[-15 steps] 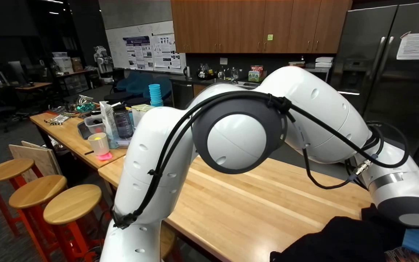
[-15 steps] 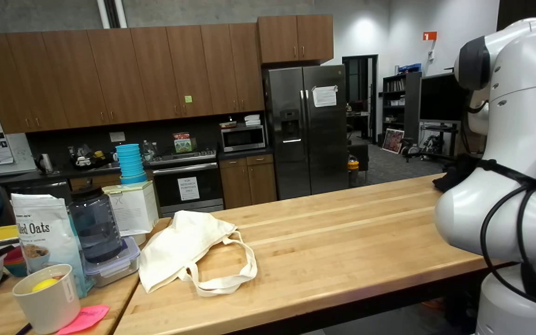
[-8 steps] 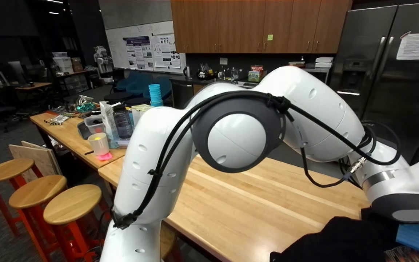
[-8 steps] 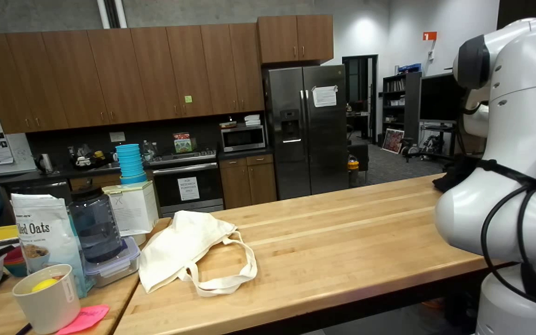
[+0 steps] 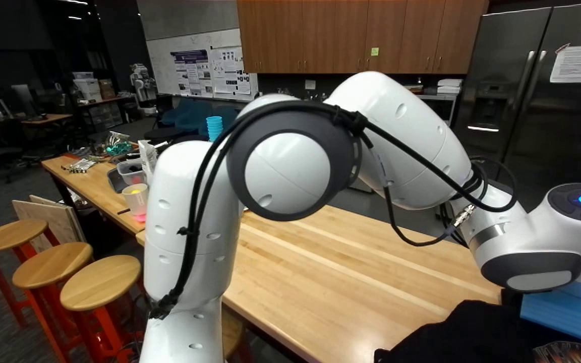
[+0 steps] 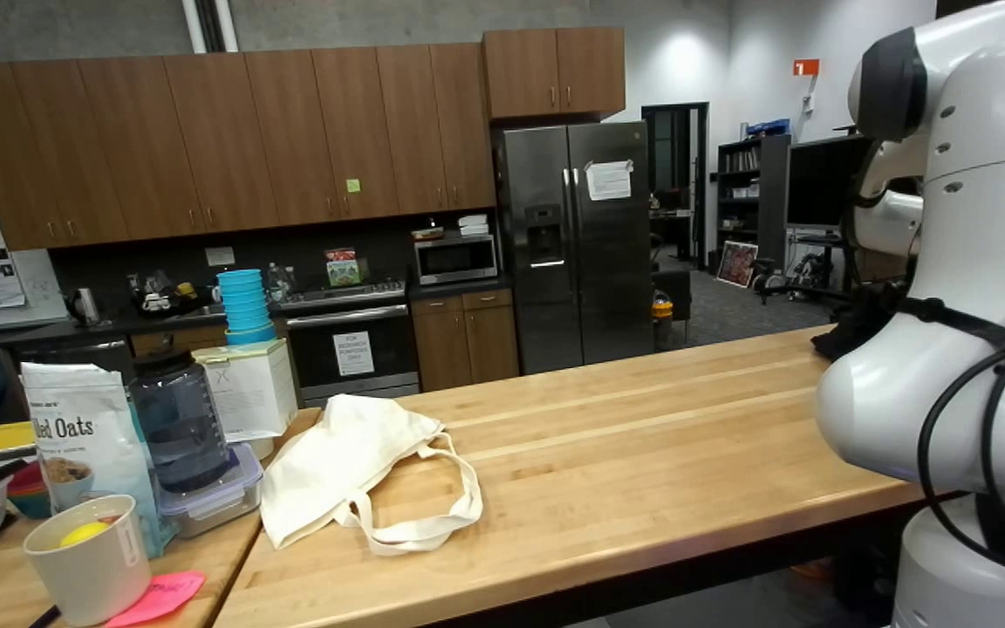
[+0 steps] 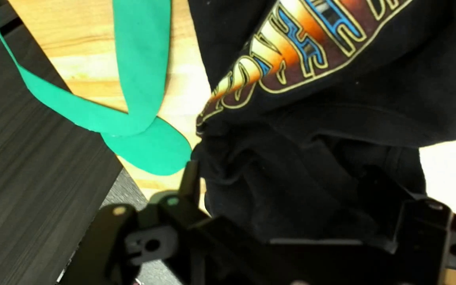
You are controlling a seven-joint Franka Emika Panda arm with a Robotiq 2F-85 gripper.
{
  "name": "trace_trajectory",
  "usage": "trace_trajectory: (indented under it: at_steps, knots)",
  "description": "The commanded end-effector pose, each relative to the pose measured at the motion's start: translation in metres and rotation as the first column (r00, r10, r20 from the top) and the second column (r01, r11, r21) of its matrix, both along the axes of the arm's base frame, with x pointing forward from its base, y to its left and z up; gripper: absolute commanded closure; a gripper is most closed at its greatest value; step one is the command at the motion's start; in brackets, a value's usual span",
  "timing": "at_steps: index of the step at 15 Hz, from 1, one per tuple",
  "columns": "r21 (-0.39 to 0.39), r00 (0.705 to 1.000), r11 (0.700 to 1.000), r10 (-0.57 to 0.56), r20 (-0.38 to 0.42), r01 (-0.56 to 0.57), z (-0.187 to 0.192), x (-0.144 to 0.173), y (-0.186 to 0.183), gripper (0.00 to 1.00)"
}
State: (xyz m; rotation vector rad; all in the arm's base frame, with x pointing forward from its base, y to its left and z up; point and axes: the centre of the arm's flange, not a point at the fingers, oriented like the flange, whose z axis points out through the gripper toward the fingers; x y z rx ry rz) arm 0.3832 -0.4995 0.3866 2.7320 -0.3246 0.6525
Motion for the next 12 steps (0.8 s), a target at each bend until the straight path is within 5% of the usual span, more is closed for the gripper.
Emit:
trace_trajectory:
  at_steps: [1, 8, 12]
  knots:
    - [-0.044, 1.000, 0.999, 0.008, 0.026, -0.007, 0.022, -0.025, 0.043, 0.00]
    - [-0.122, 0.995, 0.991, 0.067, 0.080, -0.057, 0.038, -0.049, 0.104, 0.00]
    - [-0.089, 0.990, 0.987, 0.136, 0.020, -0.134, 0.038, -0.052, 0.144, 0.00]
